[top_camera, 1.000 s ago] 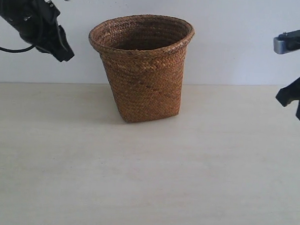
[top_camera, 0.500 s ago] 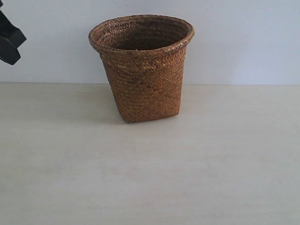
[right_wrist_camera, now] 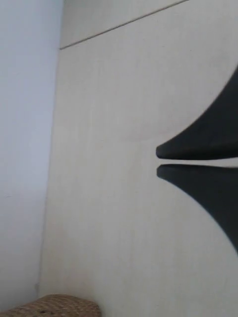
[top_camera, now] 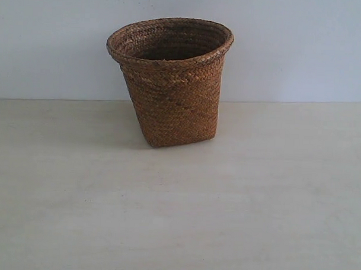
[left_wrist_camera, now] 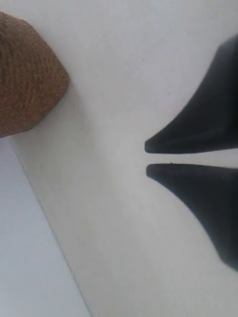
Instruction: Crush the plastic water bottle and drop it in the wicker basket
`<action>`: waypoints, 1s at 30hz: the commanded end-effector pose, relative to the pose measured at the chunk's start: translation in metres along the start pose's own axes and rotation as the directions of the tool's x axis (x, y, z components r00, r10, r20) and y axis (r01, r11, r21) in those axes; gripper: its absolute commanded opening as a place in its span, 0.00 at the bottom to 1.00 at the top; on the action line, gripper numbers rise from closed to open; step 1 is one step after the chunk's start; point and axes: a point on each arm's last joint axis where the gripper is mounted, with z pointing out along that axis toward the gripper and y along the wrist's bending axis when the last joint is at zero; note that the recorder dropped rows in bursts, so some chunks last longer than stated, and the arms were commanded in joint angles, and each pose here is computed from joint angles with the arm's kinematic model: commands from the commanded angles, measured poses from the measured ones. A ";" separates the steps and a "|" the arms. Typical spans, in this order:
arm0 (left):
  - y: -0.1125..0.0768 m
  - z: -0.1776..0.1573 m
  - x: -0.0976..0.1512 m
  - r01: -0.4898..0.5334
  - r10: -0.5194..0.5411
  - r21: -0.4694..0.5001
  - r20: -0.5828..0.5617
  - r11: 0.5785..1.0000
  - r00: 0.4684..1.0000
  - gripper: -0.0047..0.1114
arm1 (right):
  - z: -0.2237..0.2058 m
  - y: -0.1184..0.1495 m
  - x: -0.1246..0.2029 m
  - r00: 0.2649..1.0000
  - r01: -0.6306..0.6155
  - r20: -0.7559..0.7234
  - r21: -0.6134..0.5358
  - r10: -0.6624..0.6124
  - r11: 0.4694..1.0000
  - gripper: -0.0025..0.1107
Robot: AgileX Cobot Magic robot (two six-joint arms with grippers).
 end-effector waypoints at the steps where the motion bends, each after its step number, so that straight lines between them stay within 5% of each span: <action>1: -0.006 -0.008 0.023 0.035 -0.030 -0.041 0.123 0.999 0.992 0.08 | -0.018 0.002 0.012 0.991 0.004 0.134 0.023 -0.007 1.000 0.02; 12: -0.018 -0.031 0.062 0.138 -0.126 -0.043 0.205 0.990 0.971 0.08 | -0.045 0.017 0.048 0.936 0.058 0.348 0.020 -0.062 0.998 0.02; 18: -0.028 -0.056 0.095 0.208 -0.167 -0.053 0.416 0.977 0.894 0.08 | -0.071 0.028 0.069 0.893 0.007 0.448 -0.083 0.031 0.997 0.02; 30: -0.049 -0.048 0.165 0.306 -0.256 -0.007 0.533 0.952 0.807 0.08 | -0.071 0.033 0.150 0.818 -0.074 0.563 -0.108 0.122 0.991 0.02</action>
